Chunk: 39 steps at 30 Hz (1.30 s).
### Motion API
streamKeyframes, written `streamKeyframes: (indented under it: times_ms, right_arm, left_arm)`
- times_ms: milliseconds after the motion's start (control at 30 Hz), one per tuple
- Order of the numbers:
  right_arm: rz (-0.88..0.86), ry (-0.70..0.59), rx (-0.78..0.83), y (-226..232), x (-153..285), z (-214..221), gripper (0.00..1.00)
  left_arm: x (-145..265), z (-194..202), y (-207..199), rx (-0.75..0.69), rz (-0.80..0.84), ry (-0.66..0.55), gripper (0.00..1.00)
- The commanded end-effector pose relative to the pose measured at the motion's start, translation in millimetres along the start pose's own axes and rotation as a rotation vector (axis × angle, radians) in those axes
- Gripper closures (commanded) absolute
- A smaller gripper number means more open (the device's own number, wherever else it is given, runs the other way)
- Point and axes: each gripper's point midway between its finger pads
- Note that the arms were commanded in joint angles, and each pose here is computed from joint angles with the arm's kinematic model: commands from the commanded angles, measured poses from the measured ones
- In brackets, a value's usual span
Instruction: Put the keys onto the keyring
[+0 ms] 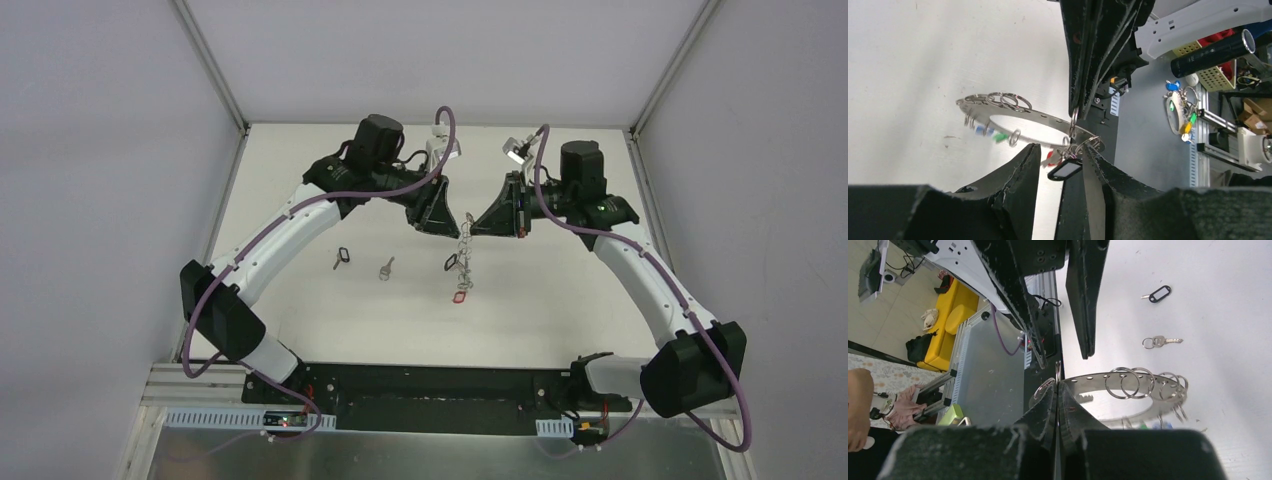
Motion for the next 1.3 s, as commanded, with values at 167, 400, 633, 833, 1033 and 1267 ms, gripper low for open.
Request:
streamKeyframes:
  times_ms: [167, 400, 633, 833, 1033, 1267]
  right_arm:
    - [-0.024, -0.057, -0.098, -7, -5, -14, 1.0]
    - [-0.029, -0.092, -0.111, -9, -1, -20, 1.0]
    - [-0.041, -0.103, -0.109, -7, 2, -22, 1.0]
    - [-0.043, -0.114, -0.11, -7, 5, -23, 1.0]
    - [-0.04, -0.12, -0.112, -9, 6, -22, 1.0]
    - [-0.042, -0.121, -0.12, -11, 5, -20, 1.0]
  left_arm:
    - [-3, -34, -6, -0.129, 0.034, -0.188, 0.65]
    - [-5, -30, -7, -0.107, 0.052, -0.201, 0.76]
    - [-3, -22, -4, -0.111, 0.022, -0.199, 0.71]
    - [-5, -22, -2, -0.083, 0.021, -0.207, 0.76]
    - [-6, -23, -2, -0.076, 0.025, -0.219, 0.81]
    - [-9, -34, 1, -0.054, 0.034, -0.233, 0.89]
Point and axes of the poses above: each gripper's point midway between its finger pads, its own x axis back along the fingers, its own y axis along the line the jaws close on, z = x × y, and after that the axes turned 6 degrees about -x, right-handed
